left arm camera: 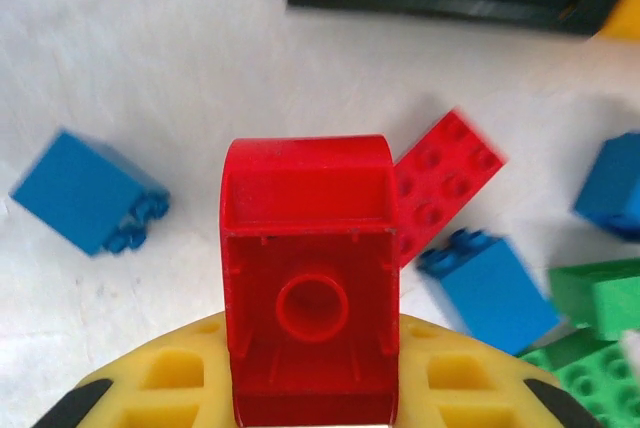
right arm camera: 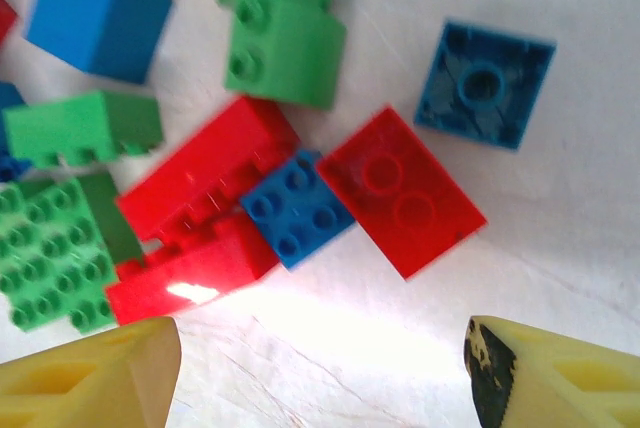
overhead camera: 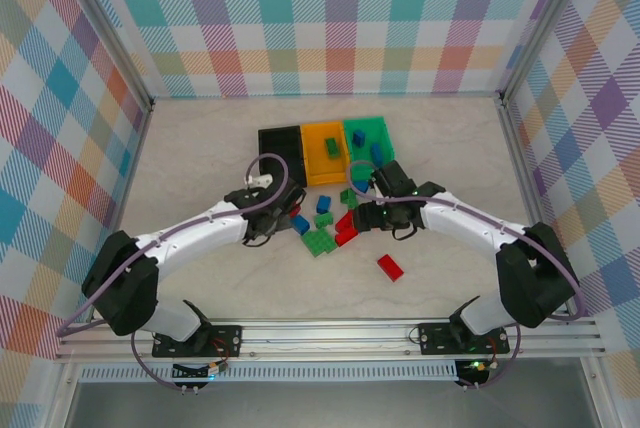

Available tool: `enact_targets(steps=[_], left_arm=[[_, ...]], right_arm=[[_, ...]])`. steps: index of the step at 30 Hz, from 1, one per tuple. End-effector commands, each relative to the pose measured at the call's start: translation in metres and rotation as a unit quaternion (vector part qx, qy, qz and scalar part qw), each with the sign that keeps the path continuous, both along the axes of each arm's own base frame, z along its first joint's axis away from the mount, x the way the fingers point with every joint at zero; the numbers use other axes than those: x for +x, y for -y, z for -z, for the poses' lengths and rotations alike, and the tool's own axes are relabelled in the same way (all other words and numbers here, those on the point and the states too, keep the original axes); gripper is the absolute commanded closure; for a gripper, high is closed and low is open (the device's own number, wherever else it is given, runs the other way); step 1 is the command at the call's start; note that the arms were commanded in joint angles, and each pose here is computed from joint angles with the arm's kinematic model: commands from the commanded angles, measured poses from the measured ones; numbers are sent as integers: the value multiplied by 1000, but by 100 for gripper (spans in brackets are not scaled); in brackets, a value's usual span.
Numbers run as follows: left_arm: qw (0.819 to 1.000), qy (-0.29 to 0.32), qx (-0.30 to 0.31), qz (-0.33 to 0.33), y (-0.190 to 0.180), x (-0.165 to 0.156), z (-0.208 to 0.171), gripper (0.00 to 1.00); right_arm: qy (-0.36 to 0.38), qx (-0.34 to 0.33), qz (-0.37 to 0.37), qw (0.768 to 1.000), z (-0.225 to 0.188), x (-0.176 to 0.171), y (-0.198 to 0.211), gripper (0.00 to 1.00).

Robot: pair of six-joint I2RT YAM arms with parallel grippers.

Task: Sort the legos into containers by color
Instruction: Pick up the lego from the center of the table, then place the lego in the container, then pick up the lego from the center of the table.

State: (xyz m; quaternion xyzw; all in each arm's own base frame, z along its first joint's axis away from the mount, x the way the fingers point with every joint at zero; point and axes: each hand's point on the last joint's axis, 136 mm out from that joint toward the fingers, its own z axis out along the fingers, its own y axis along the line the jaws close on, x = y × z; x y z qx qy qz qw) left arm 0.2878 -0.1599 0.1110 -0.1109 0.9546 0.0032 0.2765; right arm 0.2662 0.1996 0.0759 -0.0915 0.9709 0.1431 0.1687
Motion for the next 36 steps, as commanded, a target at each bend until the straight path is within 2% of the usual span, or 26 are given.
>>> enact_targets(steps=[1, 5, 10, 14, 17, 20, 24, 32, 36], left_arm=[[998, 34, 42, 26, -8, 22, -36, 76], [997, 40, 49, 34, -6, 57, -52, 75], [999, 19, 29, 36, -6, 102, -45, 72], [999, -3, 12, 33, -11, 132, -31, 65], [999, -21, 14, 37, -12, 140, -21, 57], [998, -31, -5, 48, -5, 138, -15, 50], [996, -18, -58, 65, 8, 126, -15, 46], [987, 0, -132, 87, 16, 73, -21, 44], [978, 20, -164, 124, 29, 41, -18, 45]], right_arm=[[5, 16, 11, 1000, -7, -7, 1, 24], [7, 17, 19, 1000, -10, -12, 6, 24], [16, 12, 28, 999, -16, -18, 16, 24], [19, 5, 35, 999, -17, -25, 24, 24], [8, 2, 37, 999, -14, -31, 27, 24], [-1, 0, 43, 999, -8, -35, 30, 24], [-9, 0, 47, 999, -1, -37, 30, 24], [-23, -35, 68, 997, 7, -22, 31, 24], [-33, -20, 67, 997, 9, -11, 17, 24]])
